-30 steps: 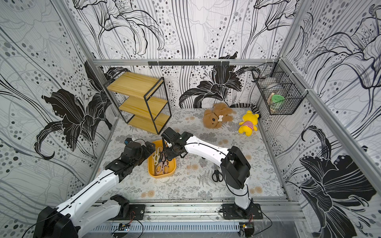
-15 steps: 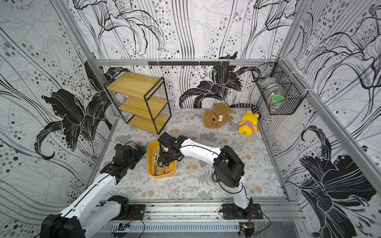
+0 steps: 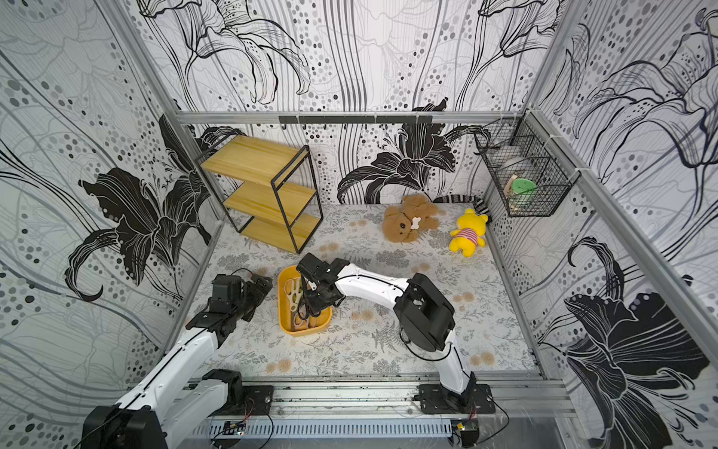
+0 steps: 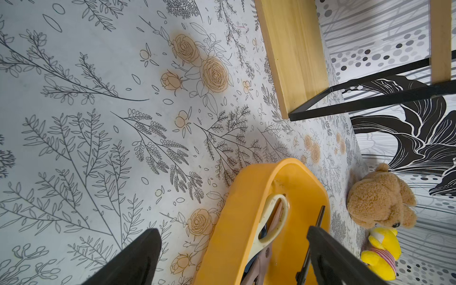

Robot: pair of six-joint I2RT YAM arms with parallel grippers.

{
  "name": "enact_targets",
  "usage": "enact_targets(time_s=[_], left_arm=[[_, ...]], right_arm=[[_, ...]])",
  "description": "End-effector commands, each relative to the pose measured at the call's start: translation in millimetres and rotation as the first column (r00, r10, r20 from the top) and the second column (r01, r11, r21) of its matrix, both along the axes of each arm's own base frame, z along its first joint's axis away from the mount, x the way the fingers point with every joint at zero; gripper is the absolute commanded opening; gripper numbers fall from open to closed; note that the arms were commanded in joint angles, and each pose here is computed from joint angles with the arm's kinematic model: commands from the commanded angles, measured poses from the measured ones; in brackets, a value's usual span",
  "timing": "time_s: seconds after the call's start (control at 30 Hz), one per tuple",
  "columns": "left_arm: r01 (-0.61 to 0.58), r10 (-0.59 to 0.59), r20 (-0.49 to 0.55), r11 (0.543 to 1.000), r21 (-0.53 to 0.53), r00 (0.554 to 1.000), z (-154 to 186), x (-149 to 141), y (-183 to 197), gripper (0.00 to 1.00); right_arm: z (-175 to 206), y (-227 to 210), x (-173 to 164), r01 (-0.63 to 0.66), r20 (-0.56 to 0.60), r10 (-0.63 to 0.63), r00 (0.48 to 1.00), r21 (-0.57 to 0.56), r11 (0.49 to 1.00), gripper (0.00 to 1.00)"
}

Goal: Put the scissors into the storage box
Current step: Place the scissors in the storage box, then pick up the scissors from the center of the board.

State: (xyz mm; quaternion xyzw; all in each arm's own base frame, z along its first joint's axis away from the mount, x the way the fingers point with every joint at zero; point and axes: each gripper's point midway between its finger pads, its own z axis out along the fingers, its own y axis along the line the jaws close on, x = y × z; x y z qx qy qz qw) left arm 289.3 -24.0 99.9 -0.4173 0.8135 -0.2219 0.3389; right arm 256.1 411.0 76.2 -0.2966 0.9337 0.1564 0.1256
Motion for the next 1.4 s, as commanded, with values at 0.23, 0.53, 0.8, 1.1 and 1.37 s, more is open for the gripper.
enact_targets(time_s=[0.23,0.53,0.8,1.1,1.37], left_arm=[[0.007,-0.007,0.040,1.000,-0.013,0.999,6.1,4.7,-0.6,0.97],[0.008,-0.007,0.054,1.000,-0.010,0.999,13.9,7.7,-0.4,0.97],[0.012,-0.011,0.064,1.000,-0.009,0.998,21.0,10.4,-0.9,0.97],[0.084,-0.083,0.100,0.996,-0.006,0.992,41.8,17.1,-10.7,0.97],[0.229,-0.230,0.112,0.973,0.025,0.967,62.5,23.8,-38.2,0.98]], right_arm=[[-18.4,-2.6,-6.8,0.014,-0.043,-0.016,0.999,-0.044,0.999,0.01],[-23.0,-2.1,-4.9,0.017,-0.041,-0.019,0.999,-0.061,0.998,0.14],[-0.3,5.2,6.1,0.017,0.014,-0.017,1.000,-0.033,0.999,0.23],[49.6,4.4,32.6,0.035,0.148,-0.037,0.988,0.017,0.999,0.23],[63.2,-40.6,67.2,0.135,0.176,-0.139,0.975,0.034,0.990,0.21]])
